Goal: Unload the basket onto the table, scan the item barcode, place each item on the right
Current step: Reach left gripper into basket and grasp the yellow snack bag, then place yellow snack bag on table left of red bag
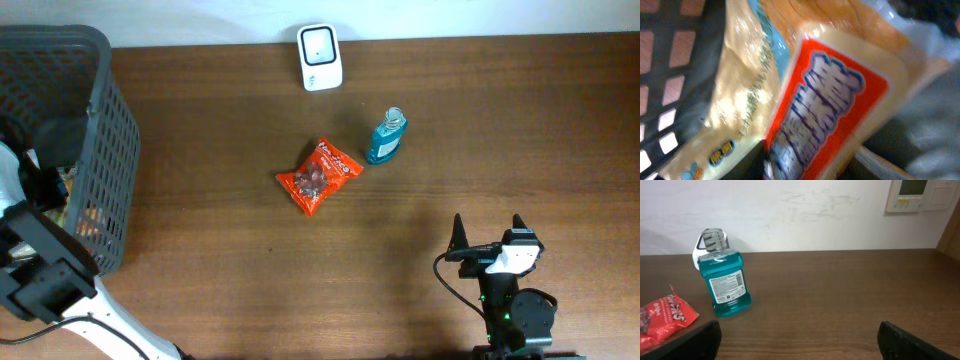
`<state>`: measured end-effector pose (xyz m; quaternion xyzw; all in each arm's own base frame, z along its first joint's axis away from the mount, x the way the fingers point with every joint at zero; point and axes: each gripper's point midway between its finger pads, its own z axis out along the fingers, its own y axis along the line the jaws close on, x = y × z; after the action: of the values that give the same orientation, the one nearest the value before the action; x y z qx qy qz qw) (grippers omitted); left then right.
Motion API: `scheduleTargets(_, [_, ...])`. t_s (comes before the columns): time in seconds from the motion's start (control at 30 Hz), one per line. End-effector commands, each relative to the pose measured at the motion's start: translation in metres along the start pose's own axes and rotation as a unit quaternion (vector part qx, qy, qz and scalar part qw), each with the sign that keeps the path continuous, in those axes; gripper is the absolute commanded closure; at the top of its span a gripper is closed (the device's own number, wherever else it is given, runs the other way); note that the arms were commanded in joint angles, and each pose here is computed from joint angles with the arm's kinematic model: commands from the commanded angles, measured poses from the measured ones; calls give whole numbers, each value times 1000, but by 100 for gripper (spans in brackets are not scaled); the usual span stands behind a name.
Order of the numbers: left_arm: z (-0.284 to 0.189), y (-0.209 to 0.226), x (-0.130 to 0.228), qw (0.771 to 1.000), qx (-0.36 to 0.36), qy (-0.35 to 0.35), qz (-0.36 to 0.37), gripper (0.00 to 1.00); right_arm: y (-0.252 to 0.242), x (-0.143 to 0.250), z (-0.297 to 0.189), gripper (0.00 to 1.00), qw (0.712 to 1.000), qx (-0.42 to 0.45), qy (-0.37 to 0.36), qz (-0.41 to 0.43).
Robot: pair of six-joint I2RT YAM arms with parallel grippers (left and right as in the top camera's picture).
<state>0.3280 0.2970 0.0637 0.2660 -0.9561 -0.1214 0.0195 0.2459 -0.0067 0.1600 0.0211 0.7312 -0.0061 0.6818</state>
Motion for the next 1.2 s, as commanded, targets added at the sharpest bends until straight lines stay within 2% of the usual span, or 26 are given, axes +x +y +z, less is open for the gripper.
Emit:
scheduleTargets(0.0, [7,19,5,999,-51,15,-2,100,-1,4,0,2,1000,2,3,2])
scheduleTargets(0.1, [-9,14,-6,1000,-23,-6,-13,100,-1,4,0,1,1000,1,3,2])
scheduleTargets(0.17, [-49,-7,-28,996,66,-58,-25,100,-1,4,0,1,1000,1,3,2])
scheduleTargets(0.23, [-117,-22,-52,976,158,-138,-52,100,-1,4,0,2,1000,2,3,2])
scheduleTargets(0.27, [-149,-30,-59,963,200,-176,-46,100,-1,4,0,2,1000,1,3,2])
scheduleTargets(0.33, [-235,-38,-65,921,272,-279,-23,100,-1,4,0,2,1000,2,3,2])
scheduleTargets(0.43, [-321,-33,-42,882,291,-371,-2,100,-1,4,0,1,1000,2,3,2])
scheduleTargets(0.5, [-380,-41,-7,842,333,-424,31,100,-1,4,0,1,1000,2,3,2])
scheduleTargets(0.57, [-445,-67,35,777,401,-476,98,100,-1,4,0,1,1000,2,3,2])
scheduleTargets(0.6, [-466,-84,57,756,420,-485,129,100,-1,4,0,2,1000,2,3,2])
scheduleTargets(0.63, [-474,-104,77,750,436,-473,153,100,-1,4,0,2,1000,1,3,2])
scheduleTargets(0.73, [-465,-183,131,736,468,-403,276,100,-1,4,0,2,1000,1,3,2])
scheduleTargets(0.83, [-399,-266,156,780,417,-303,355,100,-1,4,0,2,1000,1,3,2])
scheduleTargets(0.9, [-348,-313,166,786,401,-256,395,100,-1,4,0,2,1000,1,3,2])
scheduleTargets(1.0, [-273,-363,168,791,379,-236,419,100,-1,4,0,2,1000,1,3,2])
scheduleTargets(1.07, [-222,-387,162,798,362,-252,410,100,-1,4,0,2,1000,2,3,2])
scheduleTargets(1.17, [-172,-403,159,789,364,-282,408,100,-1,4,0,2,1000,1,3,2])
